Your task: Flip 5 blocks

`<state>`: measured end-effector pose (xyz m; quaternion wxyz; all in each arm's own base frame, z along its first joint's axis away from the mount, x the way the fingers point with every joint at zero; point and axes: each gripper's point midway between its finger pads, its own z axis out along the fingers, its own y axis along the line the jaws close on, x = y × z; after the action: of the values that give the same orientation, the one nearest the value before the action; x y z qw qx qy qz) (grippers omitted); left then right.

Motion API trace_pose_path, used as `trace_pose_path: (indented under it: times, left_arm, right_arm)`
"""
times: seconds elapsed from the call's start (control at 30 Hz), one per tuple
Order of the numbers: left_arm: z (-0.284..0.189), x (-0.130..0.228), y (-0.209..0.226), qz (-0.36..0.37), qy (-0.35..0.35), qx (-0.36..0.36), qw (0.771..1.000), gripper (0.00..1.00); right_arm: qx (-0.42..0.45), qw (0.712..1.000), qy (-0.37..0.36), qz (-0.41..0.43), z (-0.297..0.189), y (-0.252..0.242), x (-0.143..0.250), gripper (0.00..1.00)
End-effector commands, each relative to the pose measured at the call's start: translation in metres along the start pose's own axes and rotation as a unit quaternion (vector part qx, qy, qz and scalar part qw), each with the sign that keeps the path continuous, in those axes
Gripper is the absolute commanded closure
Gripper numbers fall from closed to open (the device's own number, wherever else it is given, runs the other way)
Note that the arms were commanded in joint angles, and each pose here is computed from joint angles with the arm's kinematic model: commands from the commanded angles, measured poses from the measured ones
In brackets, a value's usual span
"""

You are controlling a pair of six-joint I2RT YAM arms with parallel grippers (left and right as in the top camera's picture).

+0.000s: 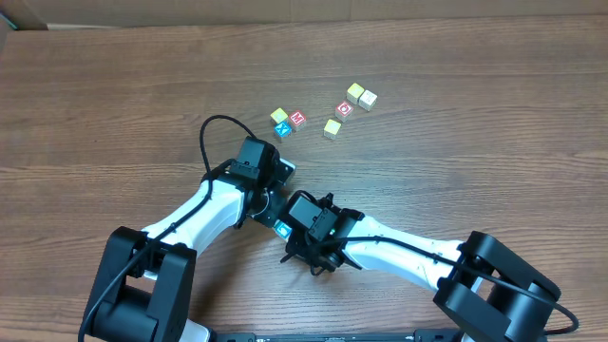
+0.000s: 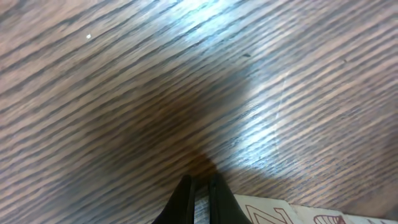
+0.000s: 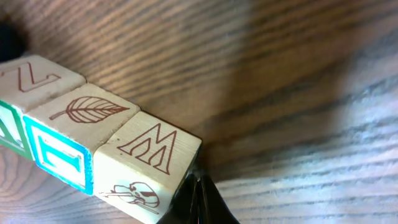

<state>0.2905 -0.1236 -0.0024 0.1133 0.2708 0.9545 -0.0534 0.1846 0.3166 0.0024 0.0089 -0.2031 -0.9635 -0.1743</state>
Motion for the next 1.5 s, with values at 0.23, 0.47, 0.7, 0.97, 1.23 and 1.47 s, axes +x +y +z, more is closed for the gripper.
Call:
trace_pose_path:
  times: [0.23,0.47,0.7,0.97,1.23,1.47]
  left_arm:
    - [0.013,0.015,-0.024,0.083,0.029,0.031,0.996,0.96]
    - [0.013,0.014,-0.034,0.116,0.029,0.035,0.992,0.96]
    - [0.013,0.014,-0.038,0.123,0.029,0.037,0.991,0.96]
    - [0.013,0.014,-0.038,0.123,0.028,0.037,0.991,0.96]
    - [0.013,0.012,-0.039,0.122,0.025,0.04,0.991,0.96]
    - [0.013,0.012,-0.043,0.128,0.024,0.041,0.991,0.96]
  right_arm:
    - [-0.012,1.0,0.006,0.003,0.003,0.008,0.014,0.96]
    - [-0.015,1.0,0.006,0.026,0.003,0.009,0.015,0.96]
    - [-0.018,0.999,0.007,0.045,0.003,0.011,0.017,0.96]
    - [-0.025,0.998,0.008,0.049,0.003,0.015,0.018,0.96]
    - [-0.032,0.998,0.005,0.048,0.004,0.019,0.023,0.96]
    - [-0.033,0.998,0.004,0.049,0.004,0.019,0.022,0.96]
